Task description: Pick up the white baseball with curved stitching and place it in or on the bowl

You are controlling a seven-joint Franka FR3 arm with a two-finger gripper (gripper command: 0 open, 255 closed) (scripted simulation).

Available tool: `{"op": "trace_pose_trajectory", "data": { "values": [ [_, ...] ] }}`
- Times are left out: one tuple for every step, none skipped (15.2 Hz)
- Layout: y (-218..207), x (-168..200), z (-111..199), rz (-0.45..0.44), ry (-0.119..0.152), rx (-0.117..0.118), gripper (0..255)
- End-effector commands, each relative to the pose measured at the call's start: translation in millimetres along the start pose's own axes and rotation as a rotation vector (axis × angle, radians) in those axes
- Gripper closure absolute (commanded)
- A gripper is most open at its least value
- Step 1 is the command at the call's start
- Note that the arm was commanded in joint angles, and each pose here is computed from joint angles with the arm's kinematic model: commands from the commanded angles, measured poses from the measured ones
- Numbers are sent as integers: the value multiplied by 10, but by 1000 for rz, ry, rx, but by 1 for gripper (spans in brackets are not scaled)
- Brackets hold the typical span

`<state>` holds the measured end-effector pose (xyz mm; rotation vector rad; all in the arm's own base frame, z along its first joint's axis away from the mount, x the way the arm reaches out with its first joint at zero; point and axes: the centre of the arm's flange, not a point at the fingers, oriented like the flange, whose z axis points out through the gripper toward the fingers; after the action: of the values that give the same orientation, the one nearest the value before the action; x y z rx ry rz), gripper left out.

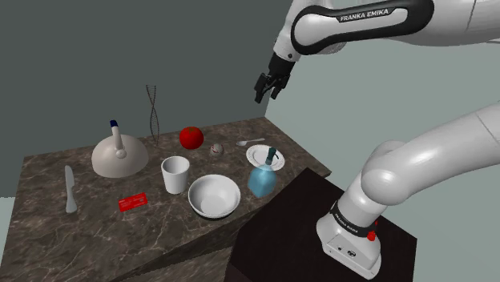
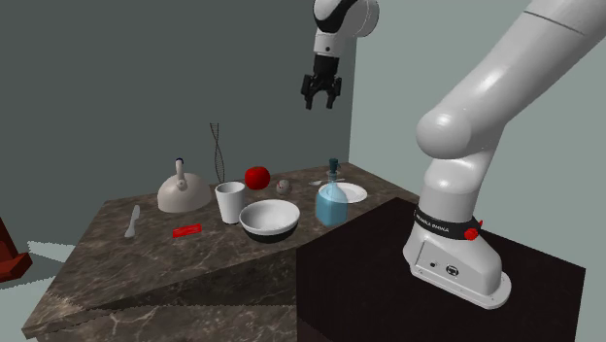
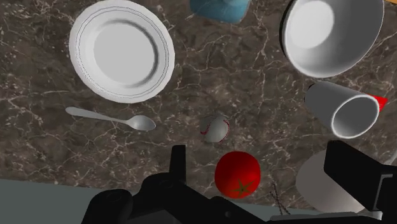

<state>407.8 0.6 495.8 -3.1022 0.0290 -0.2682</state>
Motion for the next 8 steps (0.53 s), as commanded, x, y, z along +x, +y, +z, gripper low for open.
{"op": "trace_pose_trajectory", "data": {
  "values": [
    [30, 91, 235, 4, 1, 9, 0],
    [35, 140, 358, 5, 1, 13, 0],
    [40, 189, 481, 7, 1, 17, 0],
    [45, 238, 604, 9, 0, 22, 0],
    [49, 287, 727, 11, 0, 26, 0],
    [52, 335, 850, 12, -1, 31, 0],
    [55, 384, 973, 14, -1, 35, 0],
    [58, 433, 1097, 16, -1, 39, 0]
  ]
}}
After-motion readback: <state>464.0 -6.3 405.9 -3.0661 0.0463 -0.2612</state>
